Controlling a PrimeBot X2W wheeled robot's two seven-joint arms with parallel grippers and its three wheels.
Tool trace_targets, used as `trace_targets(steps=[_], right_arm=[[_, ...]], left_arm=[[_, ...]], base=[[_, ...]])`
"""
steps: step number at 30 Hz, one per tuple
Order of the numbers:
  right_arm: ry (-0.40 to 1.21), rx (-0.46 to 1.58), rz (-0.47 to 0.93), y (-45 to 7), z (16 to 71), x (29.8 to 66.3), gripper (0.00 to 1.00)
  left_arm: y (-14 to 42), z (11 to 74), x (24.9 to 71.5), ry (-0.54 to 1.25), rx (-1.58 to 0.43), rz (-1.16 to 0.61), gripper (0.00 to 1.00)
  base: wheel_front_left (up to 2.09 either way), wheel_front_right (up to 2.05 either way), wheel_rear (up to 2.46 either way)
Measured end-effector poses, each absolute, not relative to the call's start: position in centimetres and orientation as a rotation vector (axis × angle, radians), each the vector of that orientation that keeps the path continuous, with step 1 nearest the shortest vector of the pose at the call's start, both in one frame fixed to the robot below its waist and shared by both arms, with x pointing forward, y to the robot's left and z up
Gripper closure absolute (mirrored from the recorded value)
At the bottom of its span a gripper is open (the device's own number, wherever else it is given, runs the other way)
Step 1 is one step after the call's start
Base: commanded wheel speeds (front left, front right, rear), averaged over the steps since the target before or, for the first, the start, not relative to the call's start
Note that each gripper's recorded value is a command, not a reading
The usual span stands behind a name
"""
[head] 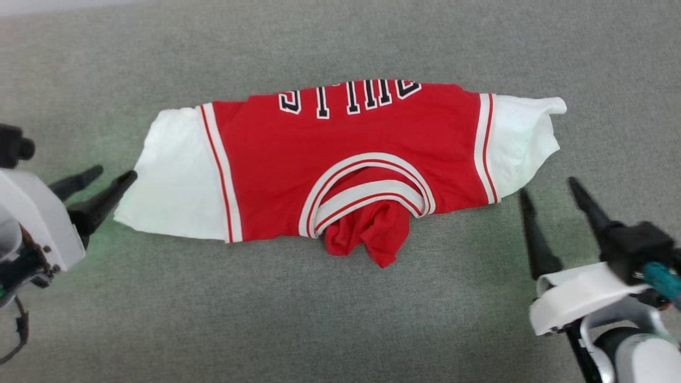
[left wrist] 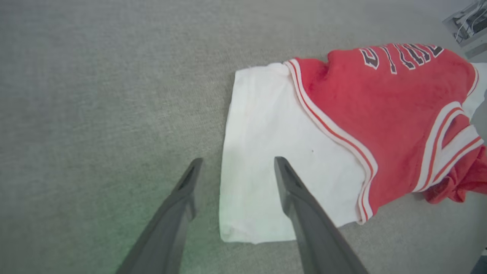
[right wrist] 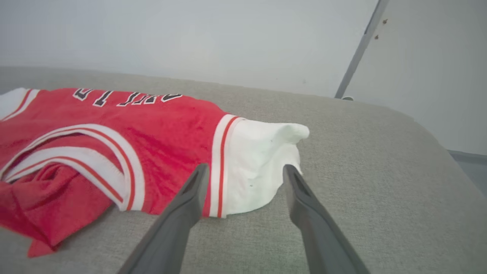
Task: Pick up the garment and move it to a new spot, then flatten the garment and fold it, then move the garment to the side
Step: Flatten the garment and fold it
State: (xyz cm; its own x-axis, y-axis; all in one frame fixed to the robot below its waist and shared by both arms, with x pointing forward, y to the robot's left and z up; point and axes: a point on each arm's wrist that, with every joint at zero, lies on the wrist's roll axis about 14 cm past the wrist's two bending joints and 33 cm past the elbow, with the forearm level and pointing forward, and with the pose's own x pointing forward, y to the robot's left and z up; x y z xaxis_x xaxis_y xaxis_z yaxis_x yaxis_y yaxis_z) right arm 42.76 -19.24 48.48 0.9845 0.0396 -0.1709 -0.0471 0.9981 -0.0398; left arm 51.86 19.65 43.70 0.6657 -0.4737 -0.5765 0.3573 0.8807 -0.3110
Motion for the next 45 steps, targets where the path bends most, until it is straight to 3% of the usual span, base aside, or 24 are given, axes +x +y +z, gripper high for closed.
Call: trace_targets(steps=[7, 12, 23, 29, 34, 35, 36, 37, 38, 45], right_arm=[[0.374, -0.169, 0.160, -16.6, 45.5, 42.6, 0.00], [0.604, -0.282, 0.288, -16.1, 42.3, 41.1, 0.00], [0.743, -0.493, 0.357, -18.9, 43.0, 45.3, 0.00], [0.891, -0.529, 0.427, -18.3, 39.7, 45.7, 0.00], [0.905, -0.530, 0.451, -17.5, 38.7, 46.7, 0.00], [0.914, -0.525, 0.453, -17.4, 38.4, 46.7, 0.07], [0.922, -0.522, 0.453, -17.4, 38.2, 46.7, 0.53], [0.926, -0.519, 0.453, -17.3, 38.0, 46.8, 0.83], [0.925, -0.511, 0.452, -17.2, 38.0, 46.8, 1.00], [0.917, -0.460, 0.452, -16.4, 38.3, 46.3, 1.00]], left_arm=[[21.8, 46.0, 51.1, 0.410, -0.137, -0.420, 0.00], [23.0, 44.8, 48.4, 0.372, -0.141, -0.380, 0.00], [25.9, 46.6, 46.2, 0.130, -0.149, -0.183, 0.00], [26.9, 46.5, 44.8, 0.112, -0.113, -0.142, 0.00], [28.0, 46.1, 44.4, 0.130, -0.095, -0.121, 0.00], [27.9, 46.0, 44.4, 0.137, -0.085, -0.132, 0.00], [27.8, 45.9, 44.5, 0.144, -0.069, -0.147, 0.00], [27.8, 46.1, 44.6, 0.146, -0.054, -0.160, 0.00], [27.6, 46.2, 44.9, 0.147, -0.037, -0.181, 0.00], [25.5, 46.5, 45.8, 0.238, 0.108, -0.412, 0.00]], base=[[0.00, 0.00, 0.00], [0.00, 0.00, 0.00], [0.00, 0.00, 0.00], [0.00, 0.00, 0.00], [0.00, 0.00, 0.00], [0.00, 0.00, 0.00], [0.00, 0.00, 0.00], [0.00, 0.00, 0.00], [0.00, 0.00, 0.00], [0.00, 0.00, 0.00]])
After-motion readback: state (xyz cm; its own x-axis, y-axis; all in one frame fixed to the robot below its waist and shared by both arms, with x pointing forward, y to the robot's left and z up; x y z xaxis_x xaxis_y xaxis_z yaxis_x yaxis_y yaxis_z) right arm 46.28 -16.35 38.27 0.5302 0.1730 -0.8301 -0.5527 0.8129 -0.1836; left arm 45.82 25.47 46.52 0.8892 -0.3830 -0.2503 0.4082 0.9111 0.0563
